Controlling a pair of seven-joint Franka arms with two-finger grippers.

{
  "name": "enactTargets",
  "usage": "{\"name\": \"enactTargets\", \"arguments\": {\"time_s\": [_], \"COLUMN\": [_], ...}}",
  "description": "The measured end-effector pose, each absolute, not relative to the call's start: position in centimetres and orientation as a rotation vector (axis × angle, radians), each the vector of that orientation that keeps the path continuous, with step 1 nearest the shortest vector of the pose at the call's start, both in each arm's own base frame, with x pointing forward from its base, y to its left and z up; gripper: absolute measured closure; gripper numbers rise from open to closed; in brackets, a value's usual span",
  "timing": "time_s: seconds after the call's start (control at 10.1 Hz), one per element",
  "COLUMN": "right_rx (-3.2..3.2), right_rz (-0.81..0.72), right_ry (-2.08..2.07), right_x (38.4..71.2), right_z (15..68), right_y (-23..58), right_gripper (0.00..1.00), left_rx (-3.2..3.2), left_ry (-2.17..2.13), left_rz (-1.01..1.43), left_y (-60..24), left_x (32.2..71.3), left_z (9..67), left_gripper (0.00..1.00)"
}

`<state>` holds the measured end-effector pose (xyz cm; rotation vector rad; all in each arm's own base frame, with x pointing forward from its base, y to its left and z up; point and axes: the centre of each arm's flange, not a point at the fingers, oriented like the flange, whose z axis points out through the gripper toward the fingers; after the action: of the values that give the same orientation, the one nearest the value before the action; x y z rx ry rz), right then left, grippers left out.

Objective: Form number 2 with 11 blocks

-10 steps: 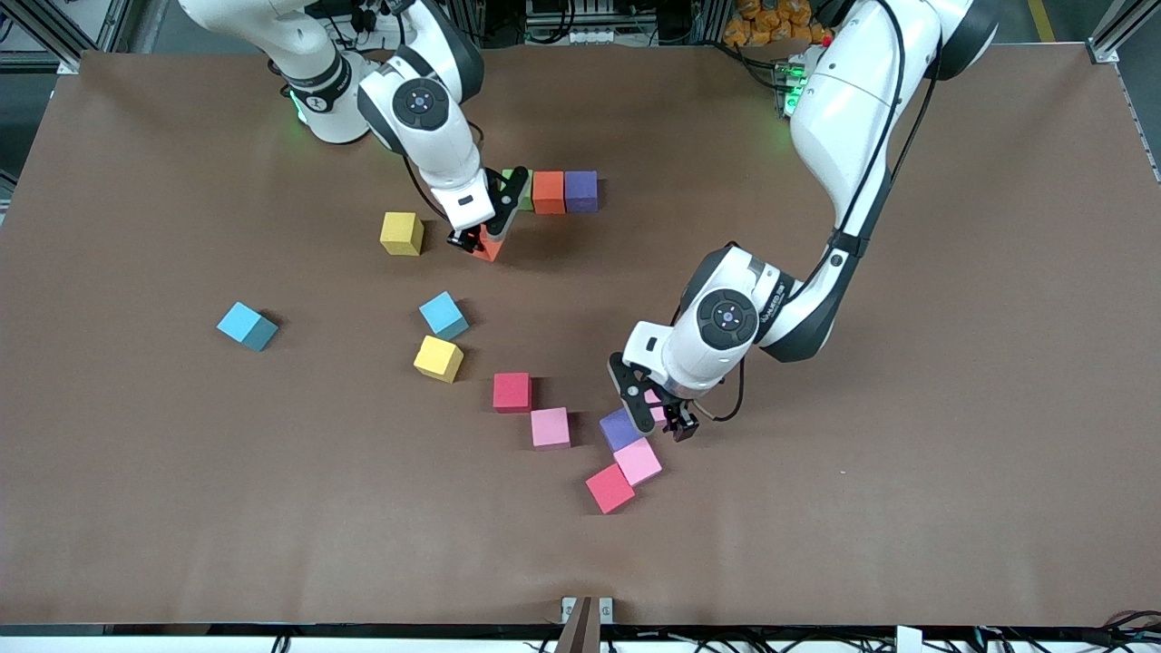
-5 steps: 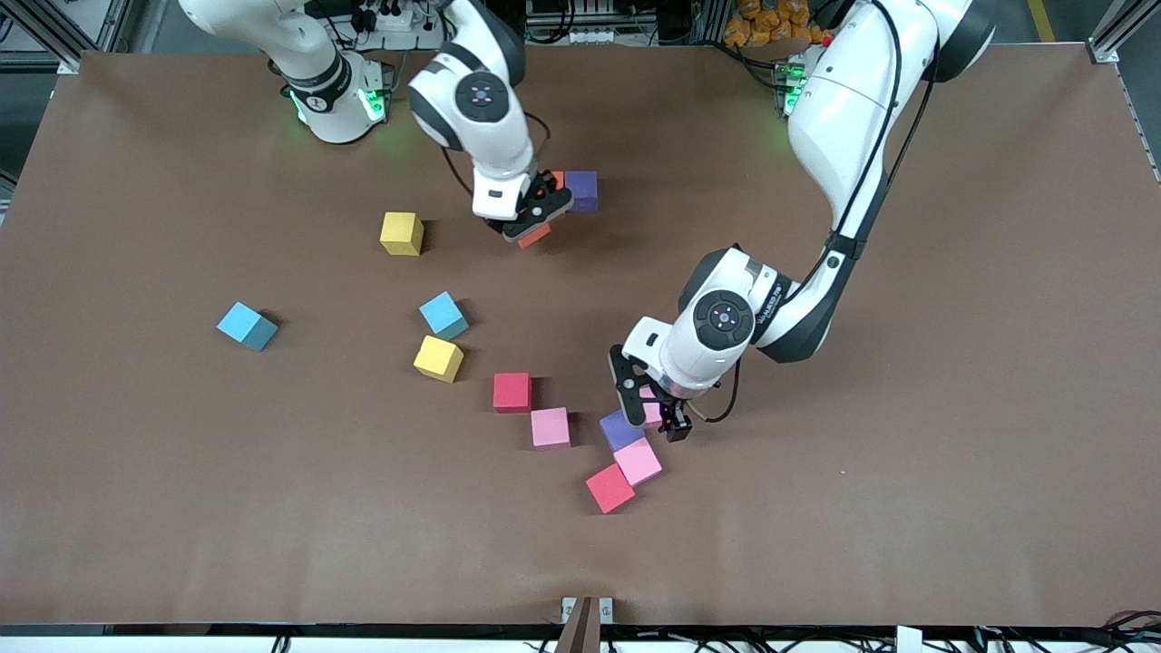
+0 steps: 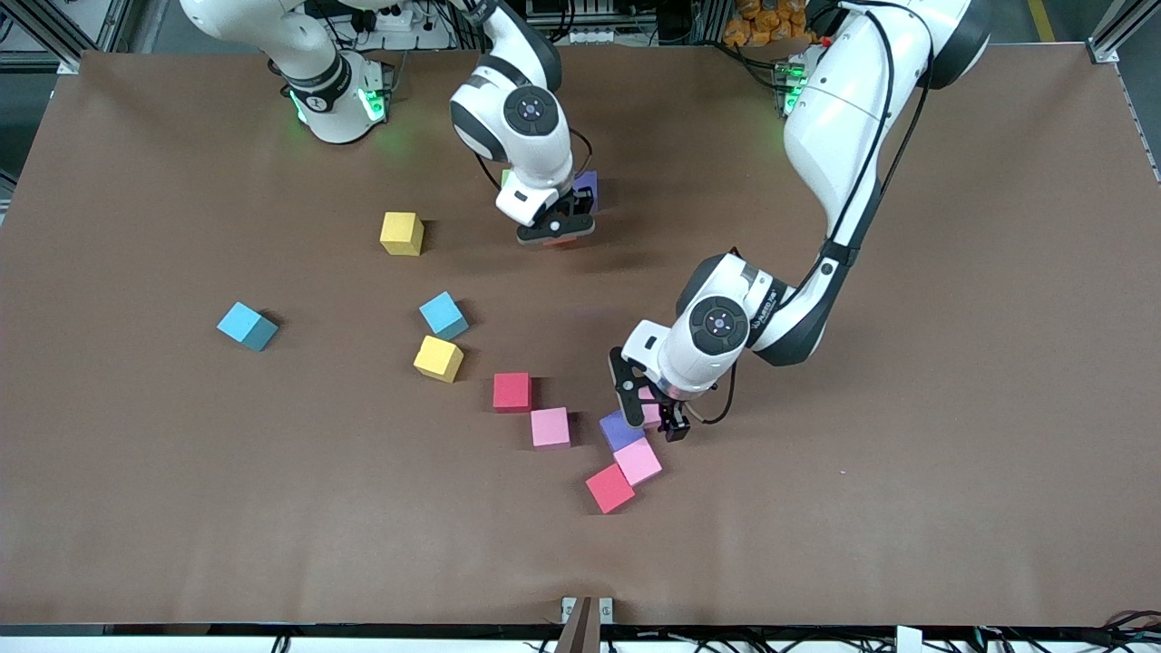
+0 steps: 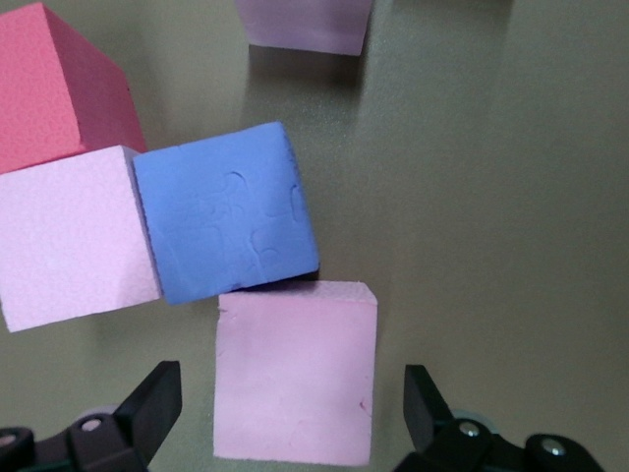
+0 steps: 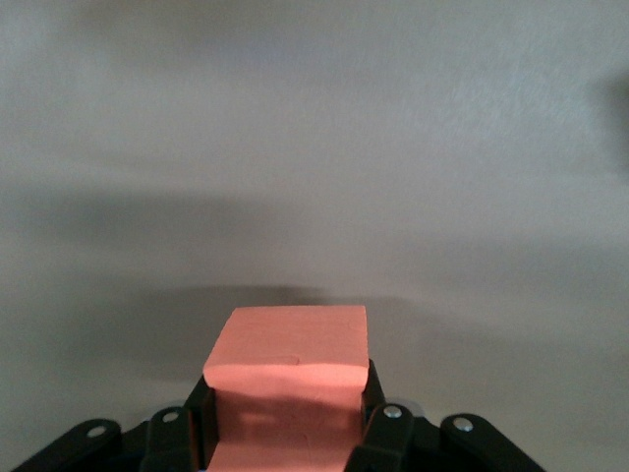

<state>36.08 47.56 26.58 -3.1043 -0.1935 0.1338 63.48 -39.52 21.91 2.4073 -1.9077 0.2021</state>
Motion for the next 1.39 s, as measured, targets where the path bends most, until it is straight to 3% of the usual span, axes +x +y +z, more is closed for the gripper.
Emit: {"name": "enactTargets", "arguments": {"time_s": [0.2,0.6,0.7,0.79,0.89,1.39], "right_rx": [-3.132,-3.163,-3.154,-3.145,-3.142,-3.16], "right_rz": [0.101,0.106,0.094,0.086,0.088,0.13], "right_ry": [-0.124,-0.091,-0.064,-0.037,-0.027,-0.073], "right_x": [36.6,34.7,34.7,34.7,34.5,32.3], "right_z": [25.9,22.9,22.9,22.9,22.9,21.6], "right_y": [48.8,51.3,51.4,51.6,51.8,52.0], "right_gripper": [0.43,0.43,0.43,0.43,0.43,0.43], "left_rx": [2.407,2.411,2.416,2.418,2.419,2.528], "left_ry": [-1.908,-1.9,-1.893,-1.89,-1.888,-1.734], "left_rz": [0.209,0.219,0.22,0.221,0.227,0.149], "left_y": [-39.6,-39.6,-39.7,-39.7,-39.7,-39.0], "left_x": [63.5,63.5,63.5,63.5,63.6,63.8], "left_z": [21.8,21.0,21.0,21.0,21.2,22.3], "left_gripper": [0.0,0.01,0.1,0.3,0.41,0.46]}}
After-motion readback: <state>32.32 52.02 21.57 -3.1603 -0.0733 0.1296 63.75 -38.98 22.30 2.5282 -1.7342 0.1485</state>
